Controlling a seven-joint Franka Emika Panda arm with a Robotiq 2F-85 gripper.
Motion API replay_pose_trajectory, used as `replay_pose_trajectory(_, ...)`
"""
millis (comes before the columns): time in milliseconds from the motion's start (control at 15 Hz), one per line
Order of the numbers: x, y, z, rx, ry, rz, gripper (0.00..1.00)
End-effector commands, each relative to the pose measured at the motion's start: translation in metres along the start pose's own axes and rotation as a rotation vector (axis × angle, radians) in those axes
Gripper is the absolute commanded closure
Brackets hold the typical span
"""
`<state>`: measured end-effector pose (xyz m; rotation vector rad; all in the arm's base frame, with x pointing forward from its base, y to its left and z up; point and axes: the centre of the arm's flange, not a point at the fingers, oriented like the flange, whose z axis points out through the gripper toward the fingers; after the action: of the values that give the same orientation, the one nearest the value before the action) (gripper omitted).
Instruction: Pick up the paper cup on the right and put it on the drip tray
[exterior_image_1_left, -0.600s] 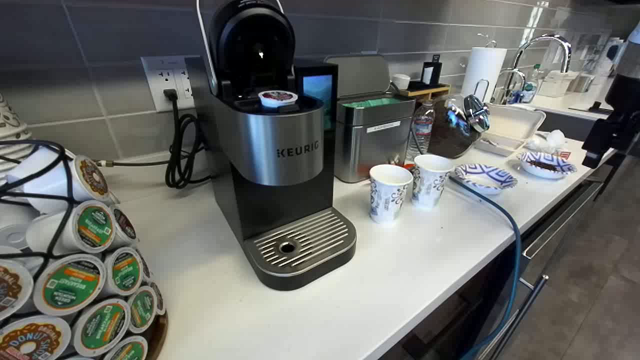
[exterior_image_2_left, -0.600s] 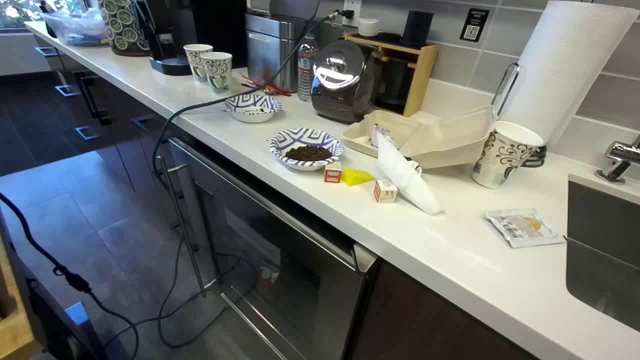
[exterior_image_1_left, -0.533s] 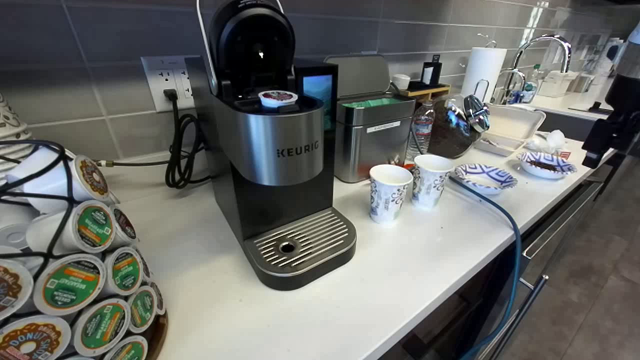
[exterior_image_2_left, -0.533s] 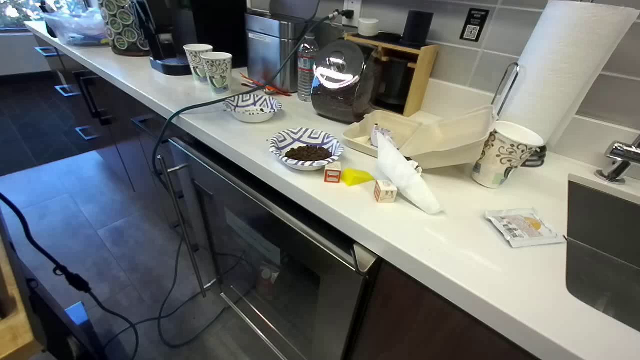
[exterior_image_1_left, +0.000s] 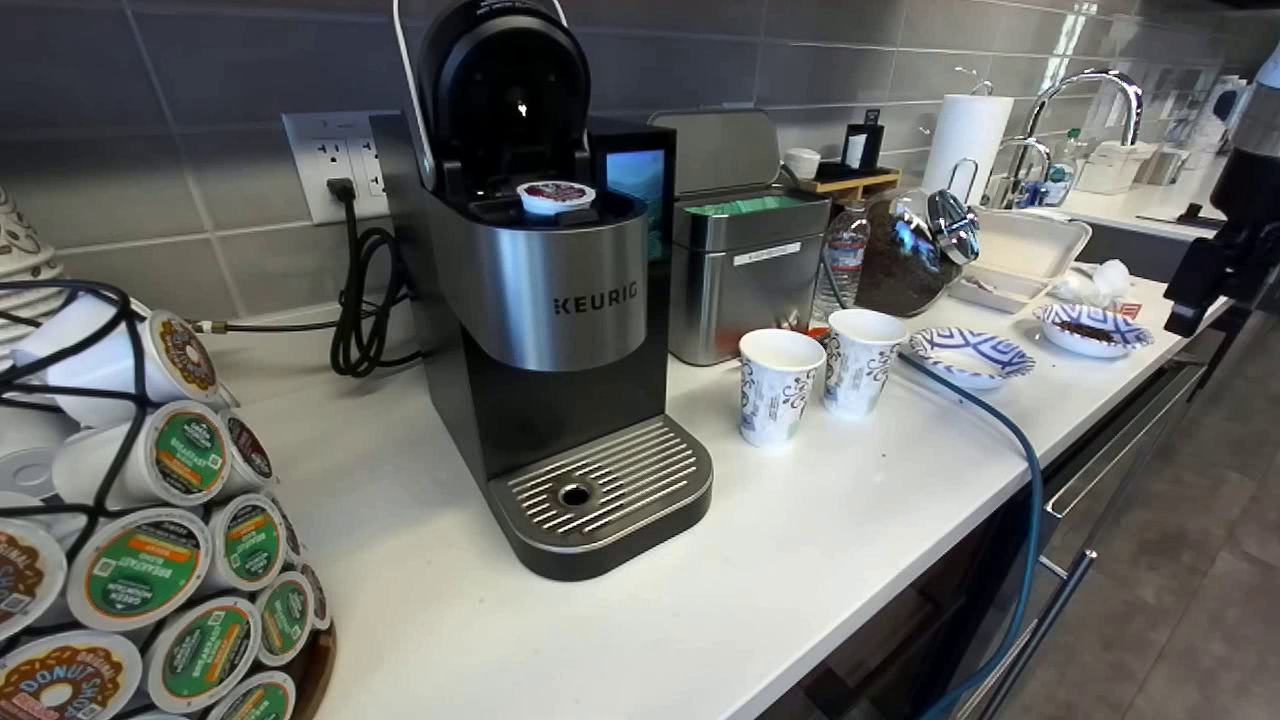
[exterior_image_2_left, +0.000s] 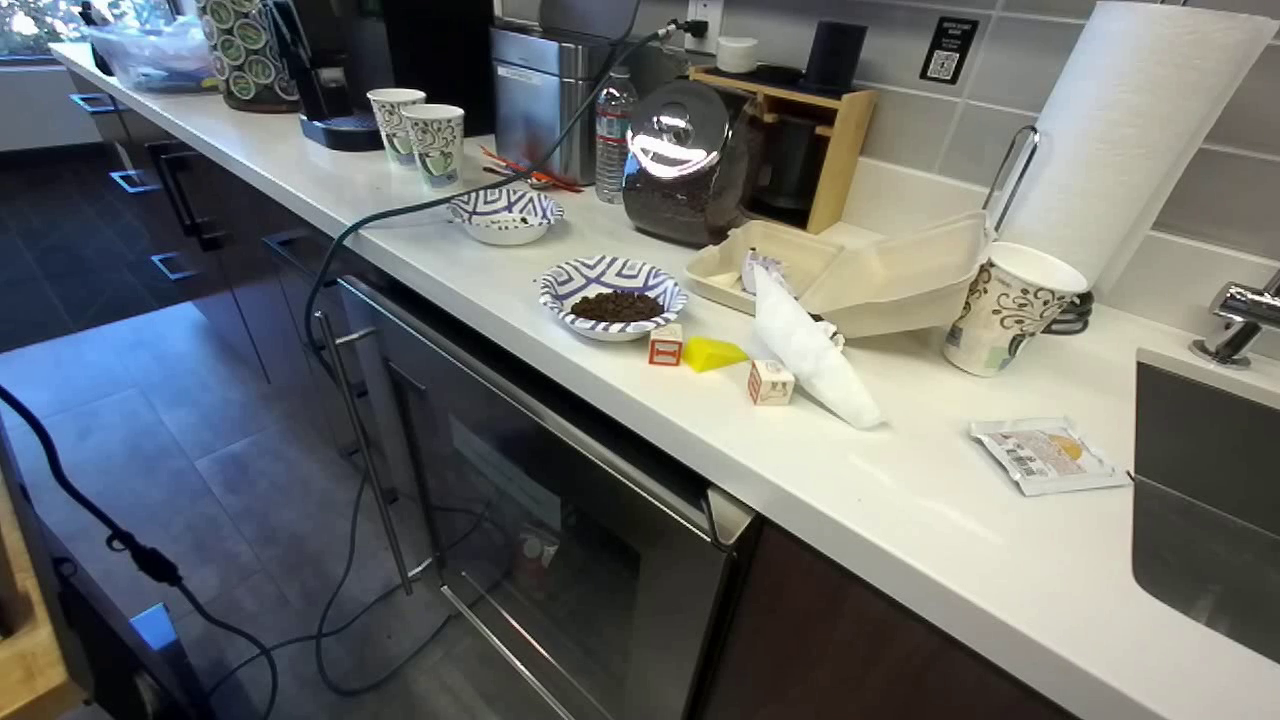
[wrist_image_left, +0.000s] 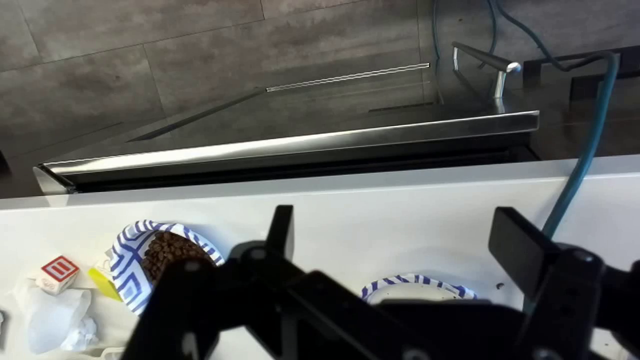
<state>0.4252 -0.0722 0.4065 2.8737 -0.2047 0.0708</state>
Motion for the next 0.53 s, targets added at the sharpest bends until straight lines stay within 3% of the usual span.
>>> replay_pose_trajectory(0, 0.000, 0.000, 0.000, 0.000, 0.000, 0.000, 0.00)
replay_pose_trajectory(200, 0.000, 0.000, 0.000, 0.000, 0.000, 0.000, 0.00)
replay_pose_trajectory(467, 0.034, -0.033, -0.020, 0.162, 0.010, 0.212, 0.00)
